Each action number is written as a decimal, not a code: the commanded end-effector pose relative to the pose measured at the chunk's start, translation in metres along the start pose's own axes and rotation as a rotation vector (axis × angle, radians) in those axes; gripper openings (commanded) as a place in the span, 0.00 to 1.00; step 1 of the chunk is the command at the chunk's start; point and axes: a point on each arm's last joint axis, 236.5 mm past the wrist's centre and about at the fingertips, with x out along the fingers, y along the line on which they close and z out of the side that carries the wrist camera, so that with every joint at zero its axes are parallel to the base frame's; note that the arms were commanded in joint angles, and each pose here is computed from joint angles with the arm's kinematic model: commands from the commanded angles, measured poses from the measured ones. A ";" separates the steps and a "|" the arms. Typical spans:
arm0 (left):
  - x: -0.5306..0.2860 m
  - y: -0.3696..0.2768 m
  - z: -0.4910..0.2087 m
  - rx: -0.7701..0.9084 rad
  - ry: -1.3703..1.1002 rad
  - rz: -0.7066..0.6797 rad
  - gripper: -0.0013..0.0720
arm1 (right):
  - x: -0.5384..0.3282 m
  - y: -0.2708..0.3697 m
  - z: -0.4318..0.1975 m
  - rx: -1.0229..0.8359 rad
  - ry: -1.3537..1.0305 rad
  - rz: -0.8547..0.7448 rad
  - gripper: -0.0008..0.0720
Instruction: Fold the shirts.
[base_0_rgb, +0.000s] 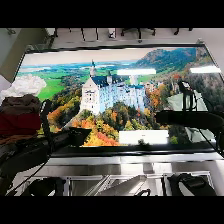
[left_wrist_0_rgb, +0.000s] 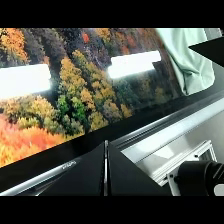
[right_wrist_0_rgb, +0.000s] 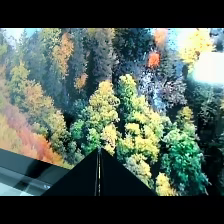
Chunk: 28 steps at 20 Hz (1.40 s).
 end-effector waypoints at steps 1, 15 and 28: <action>0.000 0.000 0.000 -0.002 -0.007 -0.004 0.05 | 0.000 0.000 0.000 0.001 0.002 0.001 0.04; -0.139 0.357 0.243 0.116 -0.124 1.092 0.98 | 0.000 0.000 0.000 0.001 0.002 0.001 0.04; -0.044 0.628 0.271 0.057 -0.199 1.133 0.97 | 0.000 0.000 0.000 0.001 0.002 0.001 0.04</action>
